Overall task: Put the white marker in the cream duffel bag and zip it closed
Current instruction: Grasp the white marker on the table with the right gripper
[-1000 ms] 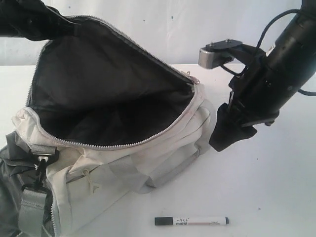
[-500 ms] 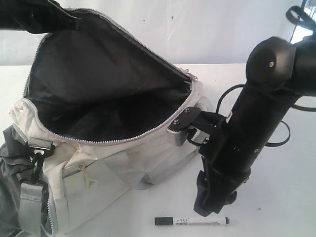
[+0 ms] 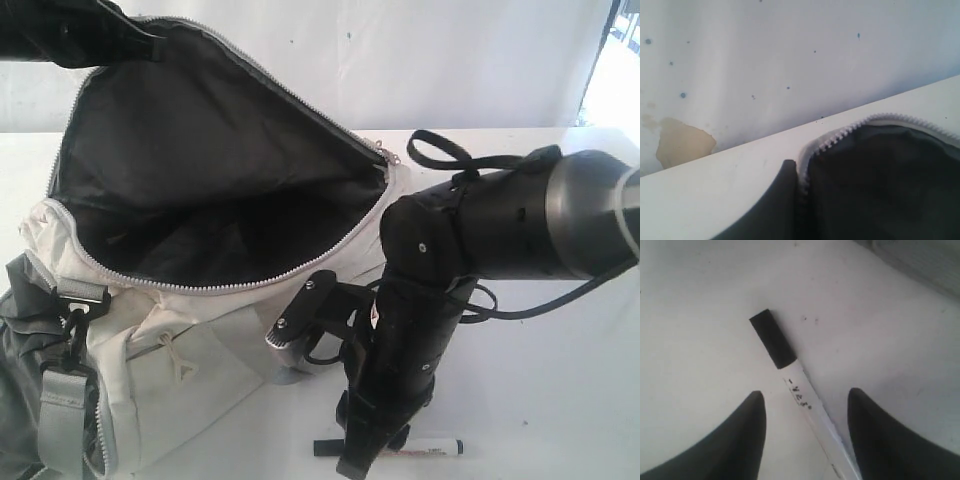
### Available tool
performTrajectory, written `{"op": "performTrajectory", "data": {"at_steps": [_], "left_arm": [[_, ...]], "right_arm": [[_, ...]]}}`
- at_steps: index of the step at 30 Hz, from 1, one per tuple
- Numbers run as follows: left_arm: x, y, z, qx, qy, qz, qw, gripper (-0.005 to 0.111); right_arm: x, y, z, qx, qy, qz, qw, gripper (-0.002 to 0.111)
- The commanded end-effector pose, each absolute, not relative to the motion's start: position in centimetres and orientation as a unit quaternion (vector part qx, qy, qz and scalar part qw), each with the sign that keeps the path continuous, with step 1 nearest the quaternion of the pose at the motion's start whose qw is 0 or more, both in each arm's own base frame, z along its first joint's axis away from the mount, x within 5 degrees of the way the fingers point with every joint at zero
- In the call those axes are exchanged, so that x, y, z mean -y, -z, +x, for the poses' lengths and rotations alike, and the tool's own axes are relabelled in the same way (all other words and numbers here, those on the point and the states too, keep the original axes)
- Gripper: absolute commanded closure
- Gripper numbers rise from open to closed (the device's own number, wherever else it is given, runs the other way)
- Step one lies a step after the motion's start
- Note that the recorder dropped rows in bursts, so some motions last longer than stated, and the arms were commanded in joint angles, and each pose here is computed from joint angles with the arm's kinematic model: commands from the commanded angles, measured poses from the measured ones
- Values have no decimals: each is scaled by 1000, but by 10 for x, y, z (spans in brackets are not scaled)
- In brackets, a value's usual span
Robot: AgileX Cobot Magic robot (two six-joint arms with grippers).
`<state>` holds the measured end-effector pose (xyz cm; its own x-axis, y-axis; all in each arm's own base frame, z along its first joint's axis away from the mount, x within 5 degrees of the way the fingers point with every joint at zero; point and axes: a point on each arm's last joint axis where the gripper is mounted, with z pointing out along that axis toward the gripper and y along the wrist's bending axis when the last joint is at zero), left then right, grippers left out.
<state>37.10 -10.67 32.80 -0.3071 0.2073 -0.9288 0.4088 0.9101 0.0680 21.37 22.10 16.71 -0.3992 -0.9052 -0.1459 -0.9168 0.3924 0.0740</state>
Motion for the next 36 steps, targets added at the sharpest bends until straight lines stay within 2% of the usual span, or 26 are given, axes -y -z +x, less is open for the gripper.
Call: {"op": "performTrajectory", "data": {"at_steps": [1, 7, 17, 20, 23, 29, 36], "left_arm": [[103, -335, 373, -795, 82, 178, 574, 107], [103, -335, 373, -795, 82, 178, 574, 107], [103, -335, 373, -795, 82, 178, 574, 107], [103, -335, 373, -795, 82, 178, 574, 107], [103, -335, 373, -795, 82, 178, 574, 107], [103, -335, 373, -795, 82, 178, 574, 107], [103, -335, 373, -795, 82, 178, 574, 107]], "right_arm": [[-230, -160, 204, -825, -64, -561, 33, 61], [-233, -140, 203, -822, -43, -568, 3, 72], [-232, -131, 206, -828, -24, -560, -1, 73], [-232, -131, 206, -828, -24, -560, -1, 87], [-232, -131, 206, -829, -24, -559, -6, 108], [-228, -141, 202, -829, -23, -558, -21, 108], [-224, -182, 197, -827, -29, -562, -9, 108]]}}
